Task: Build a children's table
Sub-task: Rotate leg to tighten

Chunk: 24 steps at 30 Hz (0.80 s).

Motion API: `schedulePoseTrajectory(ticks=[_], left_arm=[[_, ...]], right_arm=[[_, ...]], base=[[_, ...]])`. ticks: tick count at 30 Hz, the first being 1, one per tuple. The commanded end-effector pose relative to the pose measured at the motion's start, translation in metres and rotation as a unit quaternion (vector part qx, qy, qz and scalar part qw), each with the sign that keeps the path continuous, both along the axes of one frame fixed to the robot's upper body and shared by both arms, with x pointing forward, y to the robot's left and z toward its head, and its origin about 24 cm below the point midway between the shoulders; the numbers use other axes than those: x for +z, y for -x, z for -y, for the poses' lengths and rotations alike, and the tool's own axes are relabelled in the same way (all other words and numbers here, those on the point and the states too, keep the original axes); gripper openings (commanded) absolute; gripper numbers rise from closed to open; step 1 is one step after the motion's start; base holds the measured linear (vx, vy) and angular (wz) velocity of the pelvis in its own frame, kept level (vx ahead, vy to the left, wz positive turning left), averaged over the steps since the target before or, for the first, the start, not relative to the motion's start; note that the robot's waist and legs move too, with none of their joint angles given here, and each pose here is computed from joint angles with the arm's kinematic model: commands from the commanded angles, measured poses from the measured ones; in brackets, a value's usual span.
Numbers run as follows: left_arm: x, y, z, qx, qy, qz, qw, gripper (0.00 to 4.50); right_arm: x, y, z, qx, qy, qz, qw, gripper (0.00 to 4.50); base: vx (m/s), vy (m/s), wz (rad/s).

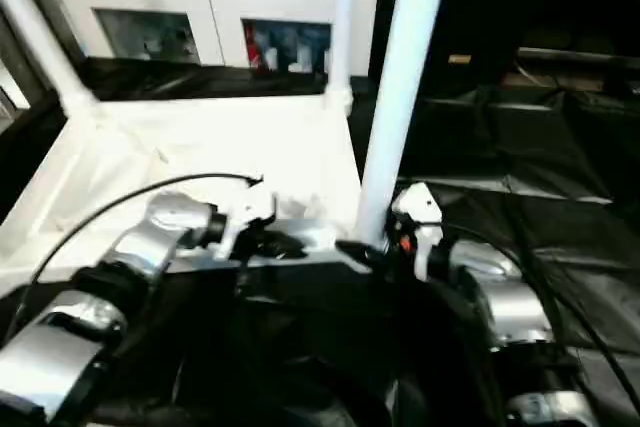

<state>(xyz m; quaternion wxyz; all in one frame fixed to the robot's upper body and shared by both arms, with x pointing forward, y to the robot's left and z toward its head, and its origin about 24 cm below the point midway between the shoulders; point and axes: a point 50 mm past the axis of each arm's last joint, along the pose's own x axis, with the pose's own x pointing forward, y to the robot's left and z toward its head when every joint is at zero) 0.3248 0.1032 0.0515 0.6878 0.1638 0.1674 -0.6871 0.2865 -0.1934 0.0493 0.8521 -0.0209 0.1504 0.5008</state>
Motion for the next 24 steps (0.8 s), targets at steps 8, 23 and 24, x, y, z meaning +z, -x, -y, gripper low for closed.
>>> schedulePoseTrajectory(ticks=[8,23,24], left_arm=[[0.004,0.005,-0.001,-0.022,0.032,-0.009,0.999,0.00],[0.003,-0.014,0.040,0.125,0.038,0.049,0.990,0.00],[0.004,-0.015,0.045,0.135,0.038,0.052,0.989,0.00]], right_arm=[[0.003,0.004,-0.008,0.045,-0.013,-0.009,0.999,2.66],[-0.040,-0.008,-0.034,-0.191,0.008,-0.032,0.981,2.39],[-0.043,-0.011,-0.037,-0.221,0.009,-0.035,0.975,2.38]], base=[[0.000,0.000,0.00],[0.000,0.000,0.00],[0.000,0.000,0.00]])
